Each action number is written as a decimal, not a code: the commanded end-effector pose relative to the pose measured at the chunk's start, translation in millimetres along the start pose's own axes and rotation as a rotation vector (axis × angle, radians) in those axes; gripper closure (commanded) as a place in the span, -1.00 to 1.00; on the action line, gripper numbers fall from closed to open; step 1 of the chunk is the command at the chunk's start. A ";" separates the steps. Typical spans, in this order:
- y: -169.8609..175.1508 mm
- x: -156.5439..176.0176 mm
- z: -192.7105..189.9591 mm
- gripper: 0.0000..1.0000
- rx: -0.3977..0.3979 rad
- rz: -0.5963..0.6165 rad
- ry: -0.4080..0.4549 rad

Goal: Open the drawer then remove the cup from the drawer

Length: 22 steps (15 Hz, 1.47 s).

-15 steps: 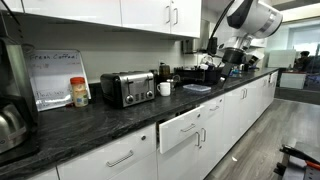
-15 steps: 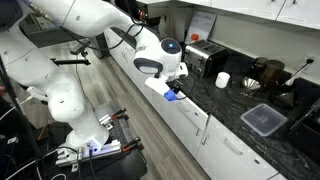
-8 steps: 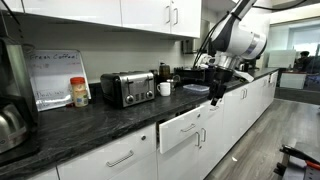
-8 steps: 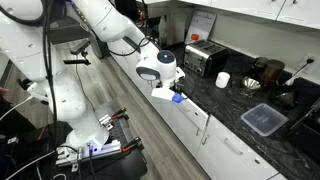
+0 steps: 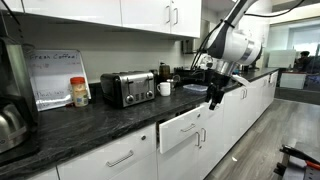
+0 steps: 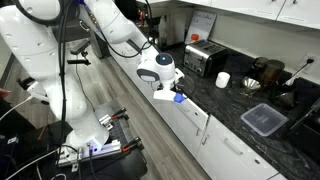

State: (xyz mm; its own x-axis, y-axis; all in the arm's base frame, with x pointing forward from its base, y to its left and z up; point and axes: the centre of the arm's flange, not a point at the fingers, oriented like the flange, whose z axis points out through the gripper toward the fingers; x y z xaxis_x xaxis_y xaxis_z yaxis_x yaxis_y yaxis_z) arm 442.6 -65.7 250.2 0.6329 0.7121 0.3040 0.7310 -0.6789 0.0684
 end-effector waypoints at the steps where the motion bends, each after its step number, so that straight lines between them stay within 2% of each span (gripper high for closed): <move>1: 0.1 0.1 -0.1 -1.00 0.000 0.000 0.000; 5: 0.8 11.6 12.5 -1.00 -0.005 -0.094 0.025; 11: -2.1 41.2 47.7 -1.00 0.038 -0.373 0.104; 17: -8.3 43.4 92.6 -1.00 0.061 -0.660 0.024; 22: 1.0 44.4 108.1 -1.00 0.015 -0.795 -0.035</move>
State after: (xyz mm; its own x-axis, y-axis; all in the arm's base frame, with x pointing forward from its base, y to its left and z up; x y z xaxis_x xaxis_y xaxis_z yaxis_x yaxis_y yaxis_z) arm 484.8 -12.4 170.8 -0.0073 0.9808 0.1951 0.9809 -0.0309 0.1919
